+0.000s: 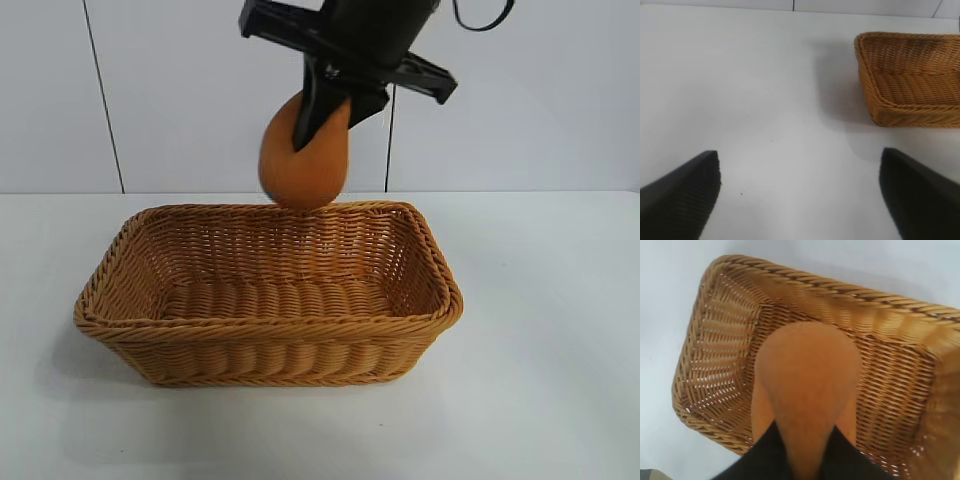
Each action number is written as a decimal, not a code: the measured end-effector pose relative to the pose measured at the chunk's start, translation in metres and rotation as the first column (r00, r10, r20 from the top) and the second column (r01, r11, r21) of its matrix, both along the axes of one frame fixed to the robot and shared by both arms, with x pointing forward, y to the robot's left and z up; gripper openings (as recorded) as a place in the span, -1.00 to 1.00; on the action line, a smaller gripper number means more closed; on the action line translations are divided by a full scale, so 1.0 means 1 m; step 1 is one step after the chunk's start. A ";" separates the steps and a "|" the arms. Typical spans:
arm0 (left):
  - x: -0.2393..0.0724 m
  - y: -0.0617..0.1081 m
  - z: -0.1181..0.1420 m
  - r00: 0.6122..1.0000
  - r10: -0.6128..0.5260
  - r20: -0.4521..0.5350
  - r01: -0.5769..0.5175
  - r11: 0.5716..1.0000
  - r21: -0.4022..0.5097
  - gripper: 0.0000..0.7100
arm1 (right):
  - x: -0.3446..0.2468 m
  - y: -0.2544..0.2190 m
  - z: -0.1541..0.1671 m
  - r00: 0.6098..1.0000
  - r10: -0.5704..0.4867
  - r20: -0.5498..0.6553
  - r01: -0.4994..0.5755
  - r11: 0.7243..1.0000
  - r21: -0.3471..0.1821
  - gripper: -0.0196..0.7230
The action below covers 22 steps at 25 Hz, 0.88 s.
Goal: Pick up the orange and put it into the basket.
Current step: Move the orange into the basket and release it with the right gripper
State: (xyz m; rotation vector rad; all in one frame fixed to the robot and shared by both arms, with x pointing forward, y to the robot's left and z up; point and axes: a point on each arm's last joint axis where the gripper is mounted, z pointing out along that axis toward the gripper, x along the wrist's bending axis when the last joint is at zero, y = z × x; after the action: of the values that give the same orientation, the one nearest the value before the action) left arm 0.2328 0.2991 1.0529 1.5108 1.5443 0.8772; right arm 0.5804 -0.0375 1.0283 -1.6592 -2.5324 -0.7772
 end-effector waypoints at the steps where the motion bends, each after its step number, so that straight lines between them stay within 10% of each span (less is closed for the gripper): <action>1: 0.000 0.000 0.000 1.000 0.000 0.000 0.000 1.000 0.000 0.73 | 0.000 0.007 -0.009 1.000 0.008 -0.003 -0.008 1.000 -0.003 -0.85; 14: 0.000 0.000 0.000 1.000 -0.001 0.000 0.001 1.000 -0.001 0.73 | 0.012 0.034 -0.114 0.994 -0.013 -0.111 0.004 0.997 -0.080 -0.78; 20: 0.000 0.000 0.000 1.000 0.000 0.000 0.000 1.000 0.000 0.73 | 0.015 0.036 -0.097 0.990 0.020 -0.136 -0.036 0.993 -0.112 0.61; 22: 0.000 0.000 0.000 1.000 0.000 0.000 0.000 1.000 0.000 0.73 | 0.017 0.037 -0.084 0.989 0.041 -0.145 -0.061 0.989 -0.137 0.80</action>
State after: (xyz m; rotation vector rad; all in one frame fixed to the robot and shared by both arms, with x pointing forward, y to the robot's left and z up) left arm 0.2328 0.2991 1.0529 1.5108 1.5442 0.8766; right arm 0.5974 -0.0004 0.9447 -1.6152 -2.5720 -0.4679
